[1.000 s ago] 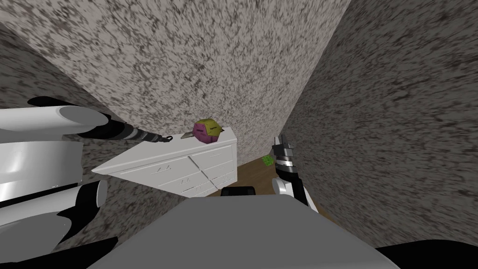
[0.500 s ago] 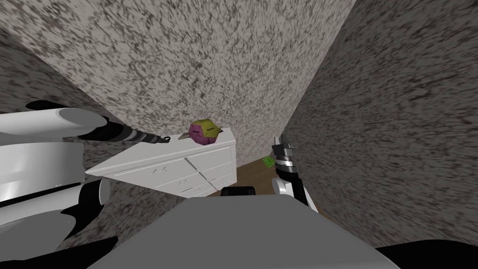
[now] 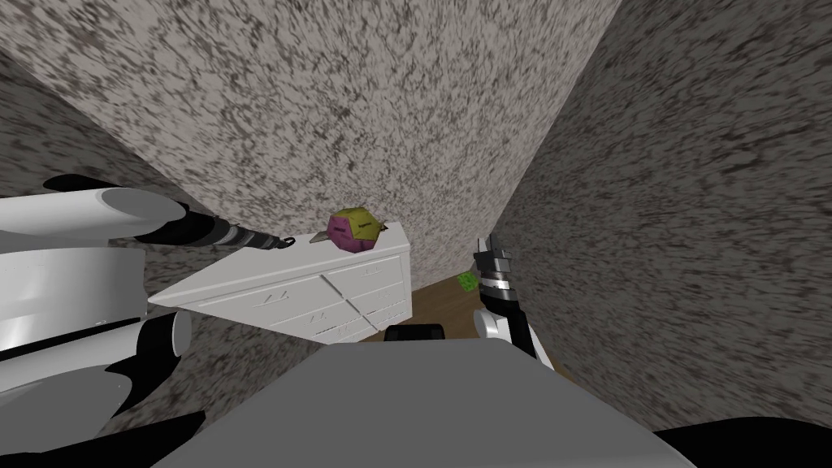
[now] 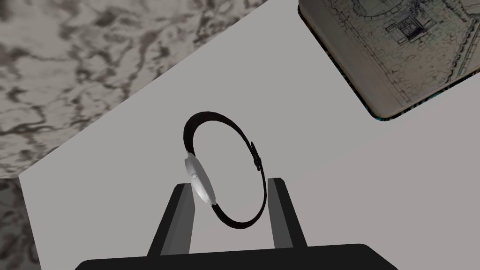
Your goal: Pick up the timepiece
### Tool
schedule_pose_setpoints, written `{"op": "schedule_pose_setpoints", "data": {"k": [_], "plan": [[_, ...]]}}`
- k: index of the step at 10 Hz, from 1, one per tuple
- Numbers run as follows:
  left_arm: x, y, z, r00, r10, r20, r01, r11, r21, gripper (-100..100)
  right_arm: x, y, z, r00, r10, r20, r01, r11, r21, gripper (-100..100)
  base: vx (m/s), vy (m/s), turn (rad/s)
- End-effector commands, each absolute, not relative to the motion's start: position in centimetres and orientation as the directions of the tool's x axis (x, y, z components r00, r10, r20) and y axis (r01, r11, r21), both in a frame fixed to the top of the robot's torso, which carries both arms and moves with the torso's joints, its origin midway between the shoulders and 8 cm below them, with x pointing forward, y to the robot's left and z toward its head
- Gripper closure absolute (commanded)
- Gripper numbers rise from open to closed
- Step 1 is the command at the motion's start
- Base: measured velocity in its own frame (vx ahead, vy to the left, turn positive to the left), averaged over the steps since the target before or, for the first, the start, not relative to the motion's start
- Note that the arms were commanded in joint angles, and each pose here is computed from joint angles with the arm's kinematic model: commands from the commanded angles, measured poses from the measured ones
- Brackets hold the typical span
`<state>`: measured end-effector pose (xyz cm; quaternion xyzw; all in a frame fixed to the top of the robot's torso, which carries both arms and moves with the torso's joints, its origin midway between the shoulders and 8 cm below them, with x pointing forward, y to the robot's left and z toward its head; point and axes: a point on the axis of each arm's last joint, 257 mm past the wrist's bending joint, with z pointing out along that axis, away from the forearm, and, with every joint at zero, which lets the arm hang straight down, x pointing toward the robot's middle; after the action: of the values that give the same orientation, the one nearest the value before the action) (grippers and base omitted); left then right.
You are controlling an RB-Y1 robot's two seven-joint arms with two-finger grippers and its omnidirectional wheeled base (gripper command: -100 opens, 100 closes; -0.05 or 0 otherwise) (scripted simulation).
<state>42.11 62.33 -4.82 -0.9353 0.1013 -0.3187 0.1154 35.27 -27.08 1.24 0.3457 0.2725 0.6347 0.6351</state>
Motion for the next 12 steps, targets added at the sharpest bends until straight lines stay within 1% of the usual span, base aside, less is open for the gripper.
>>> {"op": "schedule_pose_setpoints", "data": {"k": [1, 2, 3, 7, 11, 12], "plan": [[42.1, 62.3, -4.8, 0.776, -0.263, 0.573, -0.116, -0.953, -0.28, 100, 35.3, -27.1, 1.2, 0.046, 0.995, 0.093, -0.618, -0.045, 0.785, 0, 0.0, 0.0, 0.0], [42.1, 62.3, -4.8, 0.776, -0.263, 0.573, -0.116, -0.953, -0.28, 0, 35.3, -27.1, 1.2, 0.046, 0.995, 0.093, -0.618, -0.045, 0.785, 0, 0.0, 0.0, 0.0], [42.1, 61.7, -4.4, 0.78, -0.255, 0.572, -0.107, -0.954, -0.28, 100, 35.3, -27.1, 1.2, 0.046, 0.995, 0.093, -0.618, -0.045, 0.785, 0, -0.028, 0.038, -0.109], [42.1, 60.6, -3.7, 0.784, -0.242, 0.572, -0.091, -0.956, -0.28, 100, 35.3, -27.1, 1.2, 0.046, 0.995, 0.093, -0.618, -0.045, 0.785, 0, -0.056, 0.056, -0.053], [42.1, 60.0, -3.4, 0.786, -0.236, 0.571, -0.083, -0.956, -0.281, 100, 35.3, -27.1, 1.2, 0.046, 0.995, 0.093, -0.618, -0.045, 0.785, 0, -0.038, 0.032, -0.037], [42.1, 59.9, -3.3, 0.787, -0.234, 0.571, -0.081, -0.957, -0.28, 0, 35.3, -27.1, 1.2, 0.046, 0.995, 0.093, -0.618, -0.045, 0.785, 0, 0.0, 0.0, 0.0]]}}
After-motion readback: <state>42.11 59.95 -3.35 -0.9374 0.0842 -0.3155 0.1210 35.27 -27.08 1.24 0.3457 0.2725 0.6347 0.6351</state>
